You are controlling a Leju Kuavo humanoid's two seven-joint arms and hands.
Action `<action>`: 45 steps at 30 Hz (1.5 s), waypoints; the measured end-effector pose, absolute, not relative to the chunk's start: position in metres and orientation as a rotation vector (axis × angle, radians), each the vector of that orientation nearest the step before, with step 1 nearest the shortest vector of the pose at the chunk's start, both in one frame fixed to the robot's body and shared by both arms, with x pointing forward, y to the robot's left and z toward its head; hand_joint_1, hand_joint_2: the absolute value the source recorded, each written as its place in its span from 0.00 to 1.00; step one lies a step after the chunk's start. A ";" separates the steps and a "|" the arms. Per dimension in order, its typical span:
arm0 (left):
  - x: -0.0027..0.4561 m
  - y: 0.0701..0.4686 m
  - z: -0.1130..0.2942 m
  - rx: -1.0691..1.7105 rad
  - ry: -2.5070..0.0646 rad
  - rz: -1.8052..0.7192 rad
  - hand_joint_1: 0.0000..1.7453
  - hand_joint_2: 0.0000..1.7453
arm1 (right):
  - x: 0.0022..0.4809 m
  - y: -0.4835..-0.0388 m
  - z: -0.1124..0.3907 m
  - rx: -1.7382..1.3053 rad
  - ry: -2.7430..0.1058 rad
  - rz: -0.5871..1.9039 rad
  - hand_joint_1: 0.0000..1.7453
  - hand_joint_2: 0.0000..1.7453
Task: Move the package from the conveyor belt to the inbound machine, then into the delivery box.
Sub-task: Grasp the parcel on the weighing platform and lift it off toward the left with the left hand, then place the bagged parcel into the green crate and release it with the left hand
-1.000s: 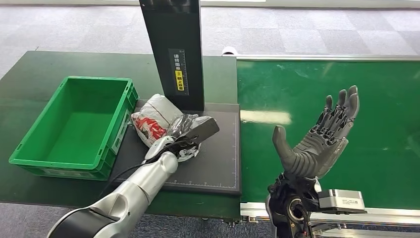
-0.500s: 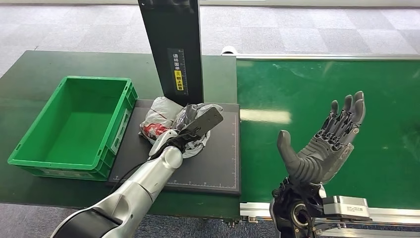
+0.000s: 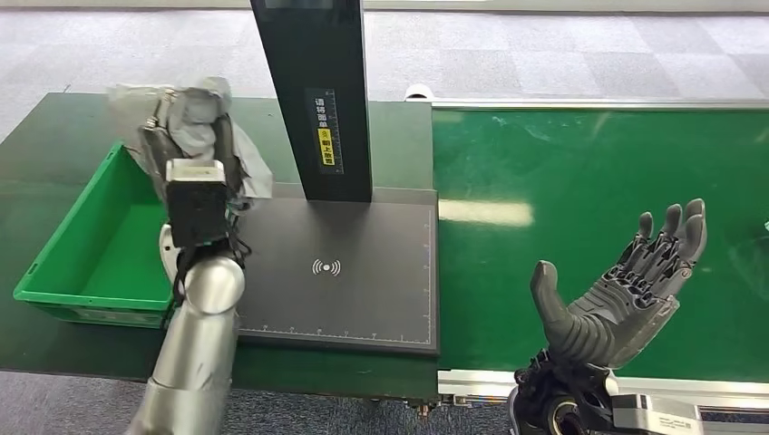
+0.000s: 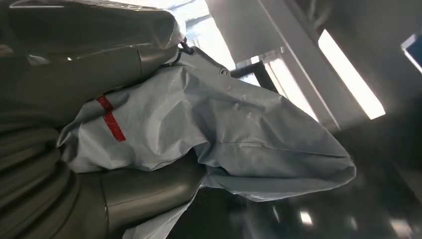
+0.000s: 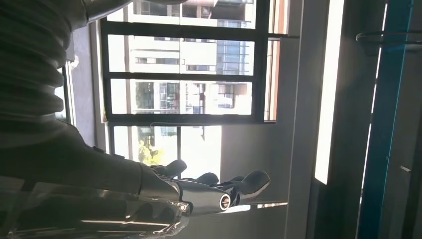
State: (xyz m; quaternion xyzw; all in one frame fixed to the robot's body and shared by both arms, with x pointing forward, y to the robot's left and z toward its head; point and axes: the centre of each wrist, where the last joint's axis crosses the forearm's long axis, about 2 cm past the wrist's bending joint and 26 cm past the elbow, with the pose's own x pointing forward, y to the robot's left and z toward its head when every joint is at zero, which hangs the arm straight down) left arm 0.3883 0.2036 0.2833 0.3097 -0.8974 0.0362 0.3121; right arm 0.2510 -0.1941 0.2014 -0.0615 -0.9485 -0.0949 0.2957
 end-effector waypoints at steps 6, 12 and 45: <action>0.432 0.315 0.290 1.120 -2.209 0.337 1.00 1.00 | 0.256 -0.192 0.205 -0.109 -2.532 -0.254 0.00 1.00; 0.443 0.355 0.285 1.305 -2.002 0.257 1.00 1.00 | 0.259 -0.189 0.207 -0.056 -2.540 -0.240 0.00 1.00; 0.475 0.307 0.227 0.978 -1.571 0.044 0.00 0.75 | 0.271 -0.176 0.202 0.012 -2.506 -0.205 0.00 1.00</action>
